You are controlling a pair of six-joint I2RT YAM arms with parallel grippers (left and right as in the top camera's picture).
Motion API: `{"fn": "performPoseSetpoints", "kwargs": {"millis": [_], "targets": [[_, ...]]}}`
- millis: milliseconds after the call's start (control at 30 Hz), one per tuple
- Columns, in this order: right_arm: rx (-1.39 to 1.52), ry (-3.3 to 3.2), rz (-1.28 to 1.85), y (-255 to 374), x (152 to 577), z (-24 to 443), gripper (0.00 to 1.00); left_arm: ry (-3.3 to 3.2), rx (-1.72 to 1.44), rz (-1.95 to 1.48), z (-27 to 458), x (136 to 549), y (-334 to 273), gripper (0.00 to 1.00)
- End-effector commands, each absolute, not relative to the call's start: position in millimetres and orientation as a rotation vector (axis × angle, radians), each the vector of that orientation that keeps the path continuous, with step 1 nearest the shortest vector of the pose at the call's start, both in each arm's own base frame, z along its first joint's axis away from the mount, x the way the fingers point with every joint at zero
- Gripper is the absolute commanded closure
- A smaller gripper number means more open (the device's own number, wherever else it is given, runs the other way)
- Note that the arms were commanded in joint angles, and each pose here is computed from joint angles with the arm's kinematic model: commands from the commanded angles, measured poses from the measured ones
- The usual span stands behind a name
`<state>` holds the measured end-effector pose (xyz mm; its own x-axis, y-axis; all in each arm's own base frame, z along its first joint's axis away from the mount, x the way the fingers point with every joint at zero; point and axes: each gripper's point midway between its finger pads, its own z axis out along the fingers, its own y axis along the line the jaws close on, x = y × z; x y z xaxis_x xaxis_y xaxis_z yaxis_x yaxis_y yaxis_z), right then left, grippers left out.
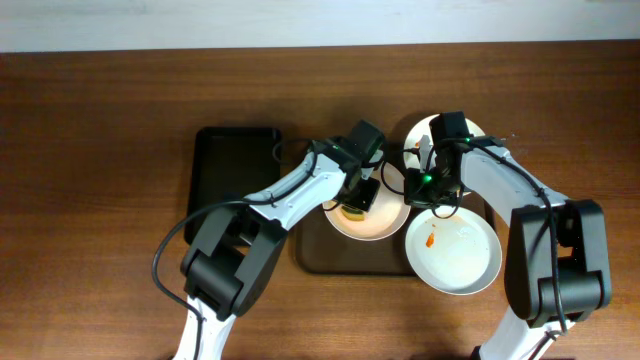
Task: Clean dirty plates on tray and stack at the side
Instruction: 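Wipe the left plate with the sponge while the right gripper holds it, then return the sponge to the black tray with the left gripper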
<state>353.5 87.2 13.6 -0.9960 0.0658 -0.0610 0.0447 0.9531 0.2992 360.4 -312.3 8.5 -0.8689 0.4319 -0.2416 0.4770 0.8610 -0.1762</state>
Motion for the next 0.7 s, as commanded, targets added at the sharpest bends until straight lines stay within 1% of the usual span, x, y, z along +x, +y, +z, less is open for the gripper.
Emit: {"fn": "performPoseSetpoints", "kwargs": {"millis": [0,33,167,233,267,467,567,667], "targets": [[0.075,3.036,0.451,87,353,14,0.96,2.852,0.671,-0.050,-21,372,-284,1.00],[0.075,3.036,0.451,87,353,14,0.96,2.842,0.651,0.068,-21,377,-269,1.00],[0.075,3.036,0.451,87,353,14,0.96,2.824,0.574,0.274,-14,384,-244,1.00],[0.075,3.036,0.451,87,353,14,0.96,2.791,0.548,0.393,-2,391,-231,1.00],[0.075,3.036,0.451,87,353,14,0.96,2.757,0.531,0.461,11,400,-226,1.00],[0.075,3.036,0.450,87,353,14,0.96,2.663,0.488,0.558,57,423,-223,1.00],[0.075,3.036,0.450,87,353,14,0.96,2.623,0.462,0.578,90,434,-224,1.00],[0.075,3.037,0.450,87,353,14,0.95,2.618,0.408,0.590,116,436,-220,1.00]]}}
